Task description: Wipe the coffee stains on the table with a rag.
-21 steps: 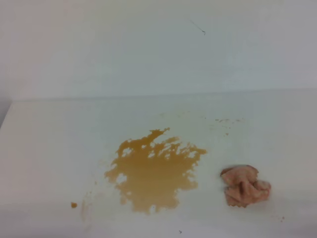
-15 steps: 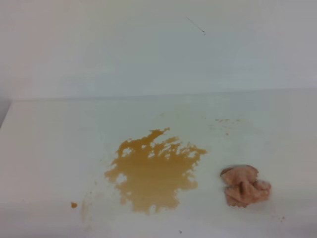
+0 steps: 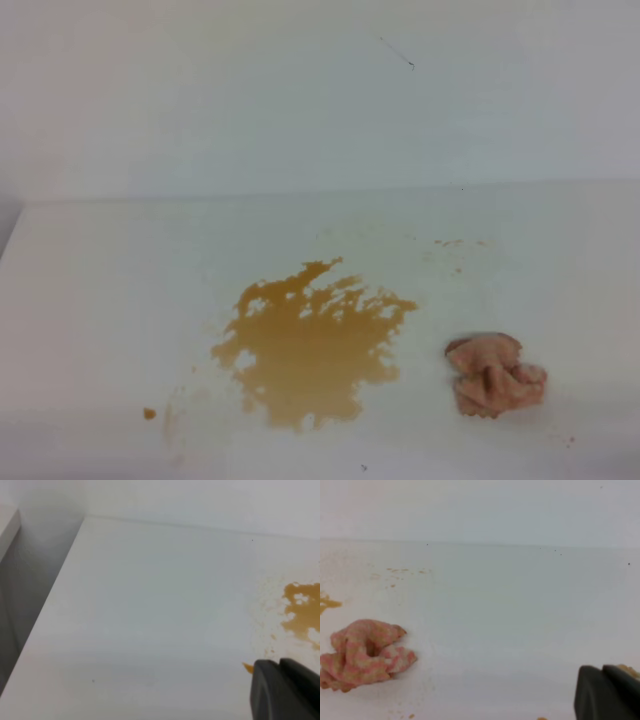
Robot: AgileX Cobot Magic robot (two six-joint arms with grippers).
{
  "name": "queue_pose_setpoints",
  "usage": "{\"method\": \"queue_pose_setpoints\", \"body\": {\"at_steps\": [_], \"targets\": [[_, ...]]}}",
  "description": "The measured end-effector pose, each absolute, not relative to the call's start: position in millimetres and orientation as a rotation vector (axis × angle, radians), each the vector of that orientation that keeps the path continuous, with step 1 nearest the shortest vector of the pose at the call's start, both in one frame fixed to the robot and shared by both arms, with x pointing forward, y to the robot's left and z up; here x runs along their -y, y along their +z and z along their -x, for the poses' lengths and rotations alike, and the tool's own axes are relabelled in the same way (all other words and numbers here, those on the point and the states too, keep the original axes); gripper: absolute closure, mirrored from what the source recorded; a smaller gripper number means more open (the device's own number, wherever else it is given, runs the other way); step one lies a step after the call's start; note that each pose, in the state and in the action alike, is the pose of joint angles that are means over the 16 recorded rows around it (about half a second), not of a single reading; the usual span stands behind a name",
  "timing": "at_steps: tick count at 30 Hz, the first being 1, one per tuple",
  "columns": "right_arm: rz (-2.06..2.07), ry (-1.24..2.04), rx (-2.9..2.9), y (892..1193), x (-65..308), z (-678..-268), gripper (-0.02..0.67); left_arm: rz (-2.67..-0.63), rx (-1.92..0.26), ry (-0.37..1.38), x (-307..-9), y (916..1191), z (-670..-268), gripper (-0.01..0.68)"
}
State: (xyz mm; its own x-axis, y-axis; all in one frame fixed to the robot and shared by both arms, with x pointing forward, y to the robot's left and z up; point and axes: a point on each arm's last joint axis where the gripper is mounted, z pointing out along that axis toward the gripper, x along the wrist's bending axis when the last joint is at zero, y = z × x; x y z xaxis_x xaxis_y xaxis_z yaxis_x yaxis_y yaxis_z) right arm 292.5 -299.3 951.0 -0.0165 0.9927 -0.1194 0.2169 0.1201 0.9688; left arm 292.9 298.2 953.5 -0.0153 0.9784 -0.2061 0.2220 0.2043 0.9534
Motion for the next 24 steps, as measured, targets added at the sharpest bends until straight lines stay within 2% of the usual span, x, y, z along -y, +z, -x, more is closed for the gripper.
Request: {"method": "queue_pose_setpoints", "body": {"at_steps": [24], "targets": [[-1.272, 1.010, -1.424, 951.2, 299.3, -292.5, 0.652, -1.213, -1.454, 0.933, -298.2, 957.0, -292.9, 0.673]]}}
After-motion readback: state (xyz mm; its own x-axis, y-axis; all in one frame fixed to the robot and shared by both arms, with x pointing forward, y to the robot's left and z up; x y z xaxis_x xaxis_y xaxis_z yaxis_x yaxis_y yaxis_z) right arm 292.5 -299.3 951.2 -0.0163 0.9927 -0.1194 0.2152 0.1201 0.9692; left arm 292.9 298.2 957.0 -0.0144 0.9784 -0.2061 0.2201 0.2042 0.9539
